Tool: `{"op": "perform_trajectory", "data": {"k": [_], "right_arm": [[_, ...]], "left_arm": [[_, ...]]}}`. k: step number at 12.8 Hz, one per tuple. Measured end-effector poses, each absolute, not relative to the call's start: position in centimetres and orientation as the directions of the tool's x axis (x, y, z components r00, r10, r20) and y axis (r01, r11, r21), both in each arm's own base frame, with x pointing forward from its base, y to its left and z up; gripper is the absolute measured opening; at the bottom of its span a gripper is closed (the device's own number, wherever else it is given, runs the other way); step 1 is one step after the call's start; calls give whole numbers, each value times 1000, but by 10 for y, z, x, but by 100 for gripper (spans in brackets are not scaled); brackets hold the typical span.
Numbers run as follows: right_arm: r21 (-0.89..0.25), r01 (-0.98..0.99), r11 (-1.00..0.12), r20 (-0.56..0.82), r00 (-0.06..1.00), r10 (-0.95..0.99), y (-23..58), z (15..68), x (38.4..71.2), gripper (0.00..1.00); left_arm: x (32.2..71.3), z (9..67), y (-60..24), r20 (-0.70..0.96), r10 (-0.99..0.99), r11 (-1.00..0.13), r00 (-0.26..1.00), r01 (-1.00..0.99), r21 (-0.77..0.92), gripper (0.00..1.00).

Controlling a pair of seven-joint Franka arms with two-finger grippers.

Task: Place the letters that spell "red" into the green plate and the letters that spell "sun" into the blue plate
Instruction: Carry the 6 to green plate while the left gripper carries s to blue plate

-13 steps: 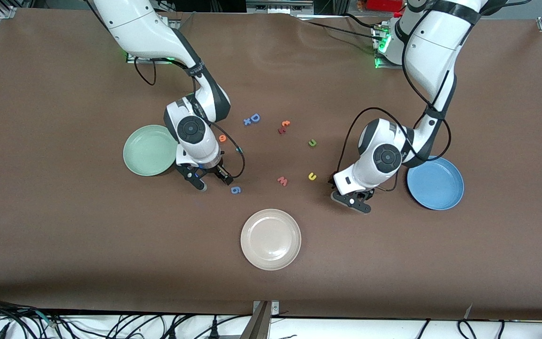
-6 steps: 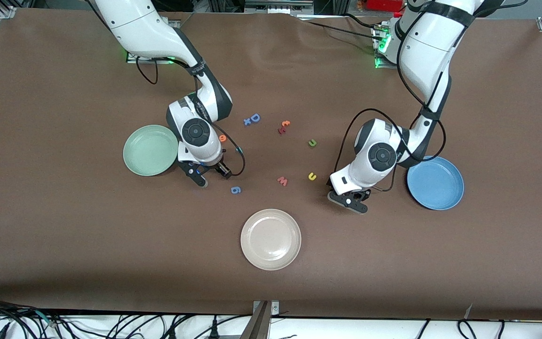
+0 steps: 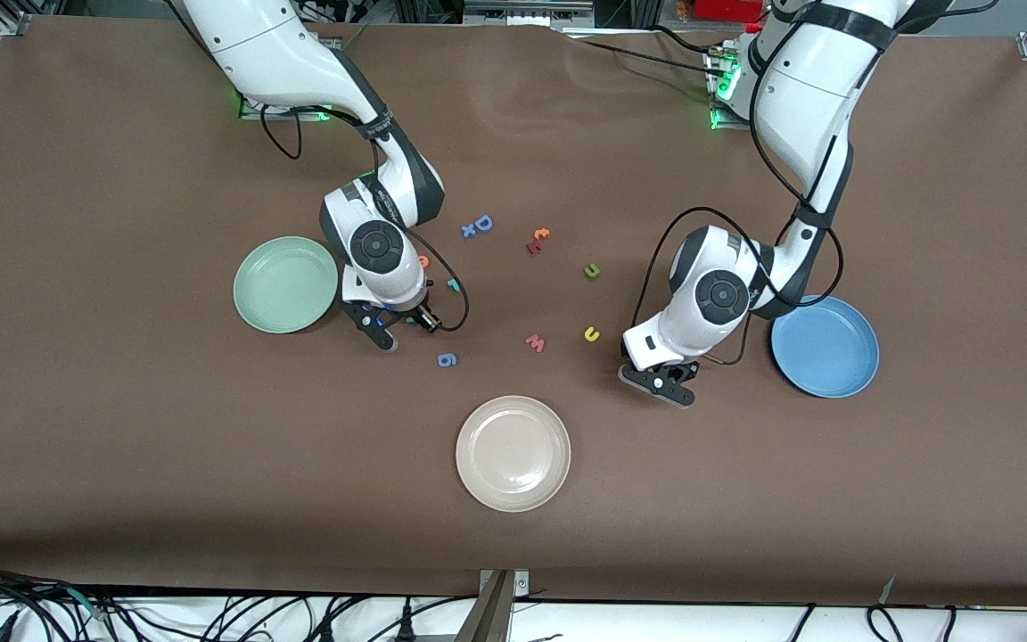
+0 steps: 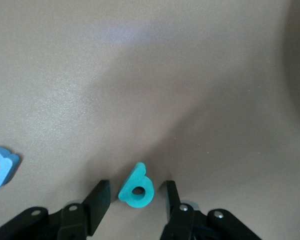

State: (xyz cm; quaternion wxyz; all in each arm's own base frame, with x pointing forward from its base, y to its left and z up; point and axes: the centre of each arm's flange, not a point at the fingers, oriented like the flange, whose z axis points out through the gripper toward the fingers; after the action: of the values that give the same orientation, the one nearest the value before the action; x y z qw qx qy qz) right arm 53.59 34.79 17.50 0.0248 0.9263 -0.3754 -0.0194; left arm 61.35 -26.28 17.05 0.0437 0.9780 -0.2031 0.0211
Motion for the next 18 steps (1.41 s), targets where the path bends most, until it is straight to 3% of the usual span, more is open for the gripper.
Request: {"op": "perform_trajectory", "data": {"k": [2, 3, 10, 15, 18], "right_arm": [[59, -695, -717, -17, 717, -697, 348, 179, 536, 33], [60, -694, -717, -18, 717, -696, 348, 179, 536, 31], [112, -628, -770, -33, 773, -634, 337, 206, 542, 30], [189, -498, -846, -70, 853, -518, 271, 256, 556, 30], [226, -415, -881, -131, 884, -449, 208, 257, 535, 30]], "left_arm": [[614, 171, -264, 61, -397, -913, 916, -401, 76, 33], [615, 173, -264, 65, -397, -913, 916, -401, 76, 30], [640, 188, -224, 76, -349, -935, 934, -352, 33, 28], [655, 219, -153, -15, -455, -890, 890, -454, 30, 28], [655, 245, -93, -101, -505, -863, 857, -501, 62, 28]]}}
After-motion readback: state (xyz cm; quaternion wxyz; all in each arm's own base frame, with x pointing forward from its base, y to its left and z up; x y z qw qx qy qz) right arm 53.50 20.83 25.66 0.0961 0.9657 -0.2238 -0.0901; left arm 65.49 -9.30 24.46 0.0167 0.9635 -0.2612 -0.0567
